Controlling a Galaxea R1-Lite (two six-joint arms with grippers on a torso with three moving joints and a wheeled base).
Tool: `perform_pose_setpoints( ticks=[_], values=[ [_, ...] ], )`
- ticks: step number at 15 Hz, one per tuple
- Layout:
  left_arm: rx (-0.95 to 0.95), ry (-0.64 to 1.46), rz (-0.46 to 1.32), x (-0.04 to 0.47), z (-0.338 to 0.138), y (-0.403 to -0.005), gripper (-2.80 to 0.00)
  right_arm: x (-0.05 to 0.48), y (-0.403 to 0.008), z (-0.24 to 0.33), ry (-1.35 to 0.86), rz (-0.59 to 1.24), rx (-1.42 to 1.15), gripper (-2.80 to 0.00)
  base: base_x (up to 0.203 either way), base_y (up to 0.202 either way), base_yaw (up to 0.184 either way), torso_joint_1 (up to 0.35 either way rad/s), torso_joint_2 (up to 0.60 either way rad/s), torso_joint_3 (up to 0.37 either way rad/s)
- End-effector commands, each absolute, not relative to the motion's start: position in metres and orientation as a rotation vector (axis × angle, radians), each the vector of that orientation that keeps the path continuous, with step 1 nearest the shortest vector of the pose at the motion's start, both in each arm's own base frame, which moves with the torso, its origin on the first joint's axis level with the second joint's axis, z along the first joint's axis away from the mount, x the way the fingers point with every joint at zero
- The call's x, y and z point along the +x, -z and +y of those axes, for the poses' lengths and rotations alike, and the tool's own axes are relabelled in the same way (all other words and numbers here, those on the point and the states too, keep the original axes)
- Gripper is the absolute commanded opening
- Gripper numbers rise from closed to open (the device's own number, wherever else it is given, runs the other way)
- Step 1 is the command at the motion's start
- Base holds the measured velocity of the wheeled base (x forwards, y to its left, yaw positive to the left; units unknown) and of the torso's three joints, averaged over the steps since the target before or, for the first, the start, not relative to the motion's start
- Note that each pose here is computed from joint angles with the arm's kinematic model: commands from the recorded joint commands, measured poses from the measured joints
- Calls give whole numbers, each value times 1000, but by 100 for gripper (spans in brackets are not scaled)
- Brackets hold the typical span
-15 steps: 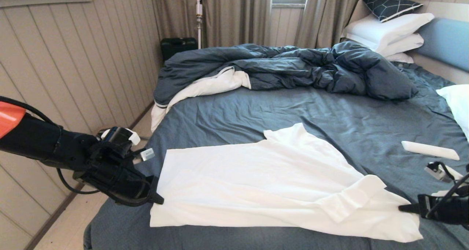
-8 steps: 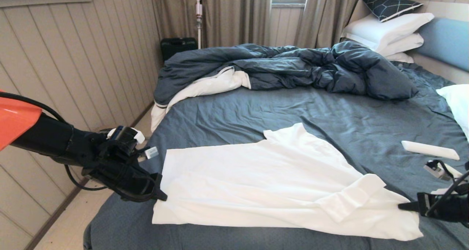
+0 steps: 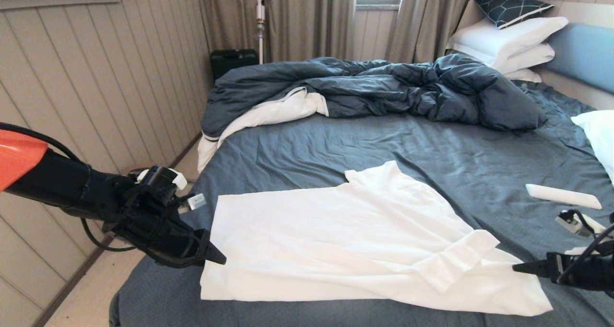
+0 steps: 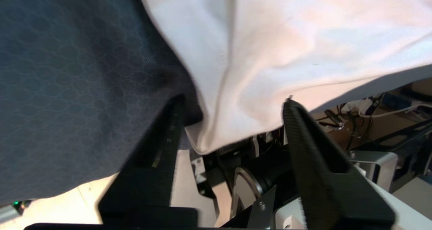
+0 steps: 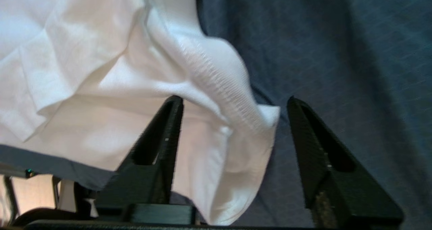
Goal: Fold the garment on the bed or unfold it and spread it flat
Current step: Fold the white T-shirt
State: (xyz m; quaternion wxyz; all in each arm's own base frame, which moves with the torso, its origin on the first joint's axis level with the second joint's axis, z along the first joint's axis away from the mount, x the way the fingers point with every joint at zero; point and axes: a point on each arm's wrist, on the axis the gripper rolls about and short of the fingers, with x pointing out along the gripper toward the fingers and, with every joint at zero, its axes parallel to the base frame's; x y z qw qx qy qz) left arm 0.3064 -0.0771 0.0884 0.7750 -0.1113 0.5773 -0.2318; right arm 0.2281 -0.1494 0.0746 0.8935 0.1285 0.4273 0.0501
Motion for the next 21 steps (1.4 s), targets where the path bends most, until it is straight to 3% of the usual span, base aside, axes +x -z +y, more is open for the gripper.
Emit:
perform_pose_setpoints(
  ticks=[1, 7, 11, 12, 21],
  values=[
    [-242, 510, 1193, 301, -75, -107, 0, 226, -81, -154, -90, 862, 259, 0, 0, 0, 0, 0, 0, 0],
    [-260, 478, 1010, 324, -58, -150, 0, 234, -122, -182, -28, 700, 259, 0, 0, 0, 0, 0, 0, 0],
    [-278, 449, 928, 378, -48, -166, 0, 292, -156, -172, -85, 639, 307, 0, 0, 0, 0, 0, 0, 0],
    [-288, 440, 917, 390, -46, -170, -280, 305, -163, -168, -106, 649, 316, -280, 0, 0, 0, 0, 0, 0],
    [-405, 384, 871, 467, -12, -140, -280, 395, -152, -113, -238, 745, 326, -280, 0, 0, 0, 0, 0, 0]
  ],
)
